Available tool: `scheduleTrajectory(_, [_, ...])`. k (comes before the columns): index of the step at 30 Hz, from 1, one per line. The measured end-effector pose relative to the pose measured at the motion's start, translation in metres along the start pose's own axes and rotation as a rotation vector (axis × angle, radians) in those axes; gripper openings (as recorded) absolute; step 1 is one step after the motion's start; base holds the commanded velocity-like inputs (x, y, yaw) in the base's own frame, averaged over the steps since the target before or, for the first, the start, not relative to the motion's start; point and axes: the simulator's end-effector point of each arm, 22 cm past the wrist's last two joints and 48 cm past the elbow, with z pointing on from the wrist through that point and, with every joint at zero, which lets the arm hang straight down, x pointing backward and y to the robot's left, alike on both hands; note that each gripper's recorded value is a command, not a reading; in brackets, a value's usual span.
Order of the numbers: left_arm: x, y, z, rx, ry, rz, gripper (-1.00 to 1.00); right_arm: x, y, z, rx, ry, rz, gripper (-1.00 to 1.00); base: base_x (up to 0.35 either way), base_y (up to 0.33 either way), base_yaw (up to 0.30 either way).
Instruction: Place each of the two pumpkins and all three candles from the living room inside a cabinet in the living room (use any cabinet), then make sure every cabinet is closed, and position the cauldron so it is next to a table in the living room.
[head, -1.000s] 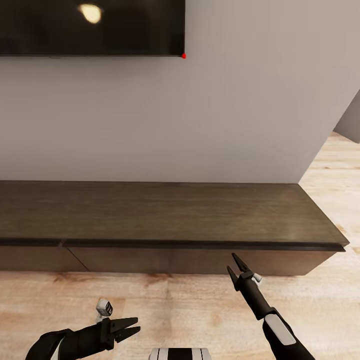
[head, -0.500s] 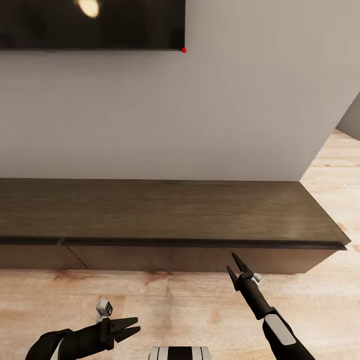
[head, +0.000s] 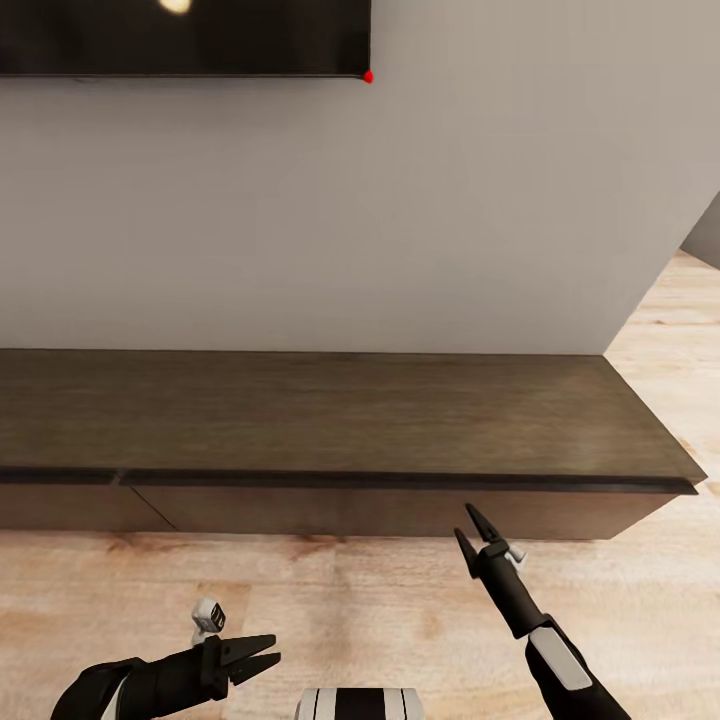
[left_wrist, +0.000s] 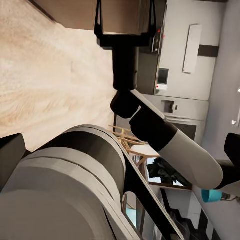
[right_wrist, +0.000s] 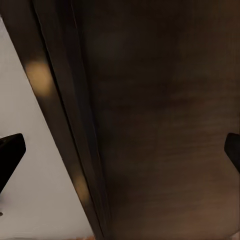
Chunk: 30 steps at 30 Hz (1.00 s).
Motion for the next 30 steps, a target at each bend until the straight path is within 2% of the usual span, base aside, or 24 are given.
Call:
scheduleTrajectory(3, [0.000, 0.000, 0.000, 0.000, 0.000, 0.000, 1.00, 0.002, 0.003, 0.001, -0.009, 0.008, -0.005, 1.00, 0.000, 0.000, 0.000])
scheduleTrajectory(9, [0.000, 0.000, 0.000, 0.000, 0.001, 0.000, 1.00, 0.018, 0.009, 0.003, -0.036, 0.062, -0.027, 1.00, 0.000, 0.000, 0.000])
scheduleTrajectory(21, [0.000, 0.000, 0.001, 0.002, 0.001, 0.000, 1.00, 0.025, 0.014, 0.003, -0.061, 0.097, -0.052, 1.00, 0.000, 0.000, 0.000])
scheduleTrajectory(24, [0.000, 0.000, 0.001, 0.002, 0.001, 0.000, 1.00, 0.023, 0.020, 0.002, -0.085, 0.090, -0.074, 1.00, 0.000, 0.000, 0.000])
scheduleTrajectory(30, [0.000, -0.001, 0.001, 0.002, 0.001, 0.001, 1.00, 0.027, 0.019, 0.002, -0.085, 0.107, -0.098, 1.00, 0.012, 0.000, 0.000])
